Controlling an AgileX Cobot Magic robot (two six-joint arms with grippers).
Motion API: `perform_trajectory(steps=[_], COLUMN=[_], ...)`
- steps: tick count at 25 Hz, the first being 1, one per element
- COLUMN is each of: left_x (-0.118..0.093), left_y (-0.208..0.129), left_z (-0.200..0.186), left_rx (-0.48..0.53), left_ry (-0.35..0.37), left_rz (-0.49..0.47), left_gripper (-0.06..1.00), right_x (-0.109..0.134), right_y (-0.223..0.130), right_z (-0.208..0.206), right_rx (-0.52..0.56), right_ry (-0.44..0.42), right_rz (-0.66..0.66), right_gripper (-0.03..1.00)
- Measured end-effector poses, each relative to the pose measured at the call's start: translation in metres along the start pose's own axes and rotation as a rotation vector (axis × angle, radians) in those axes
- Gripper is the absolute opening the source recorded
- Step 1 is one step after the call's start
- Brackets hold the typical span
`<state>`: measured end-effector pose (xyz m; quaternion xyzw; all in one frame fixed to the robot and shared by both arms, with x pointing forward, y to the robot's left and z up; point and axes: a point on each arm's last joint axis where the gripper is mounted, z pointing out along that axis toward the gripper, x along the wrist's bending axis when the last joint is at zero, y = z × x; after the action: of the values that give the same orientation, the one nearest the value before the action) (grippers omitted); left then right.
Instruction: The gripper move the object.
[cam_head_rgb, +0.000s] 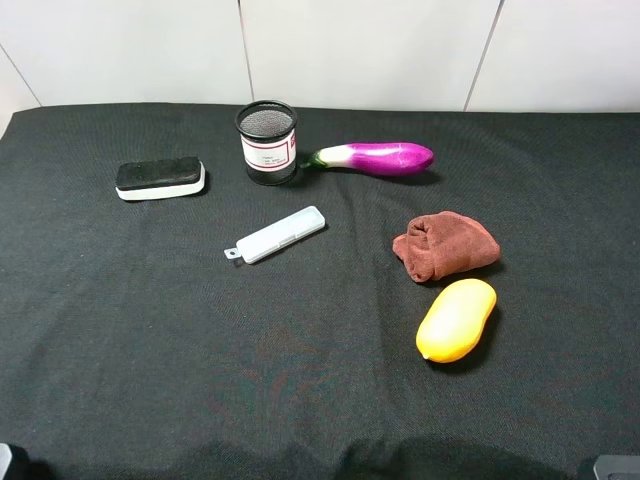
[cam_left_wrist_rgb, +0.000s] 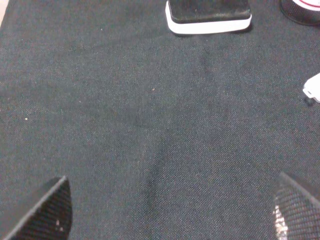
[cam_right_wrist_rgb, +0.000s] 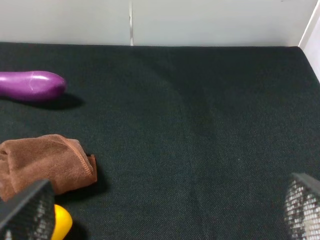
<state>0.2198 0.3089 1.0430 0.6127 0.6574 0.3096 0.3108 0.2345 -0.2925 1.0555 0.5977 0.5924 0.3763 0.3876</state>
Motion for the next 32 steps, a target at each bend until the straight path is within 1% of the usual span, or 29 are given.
perform_trajectory(steps=[7, 32], left_x=[-0.0007, -0.0008], left_y=[0.0022, 0.0028], left_z=[0.007, 0.0088], left_rx=[-0.043, -0.059], left_ry=[-0.004, -0.005], left_rz=[0.003, 0.004], left_gripper=[0.83, 0.83], right_x=[0.0, 0.0], right_y=[0.0, 0.0], right_z=[0.0, 0.0], right_rx=[0.0, 0.0], right_ry=[0.0, 0.0], right_rz=[0.0, 0.0], right_gripper=[0.69, 0.69])
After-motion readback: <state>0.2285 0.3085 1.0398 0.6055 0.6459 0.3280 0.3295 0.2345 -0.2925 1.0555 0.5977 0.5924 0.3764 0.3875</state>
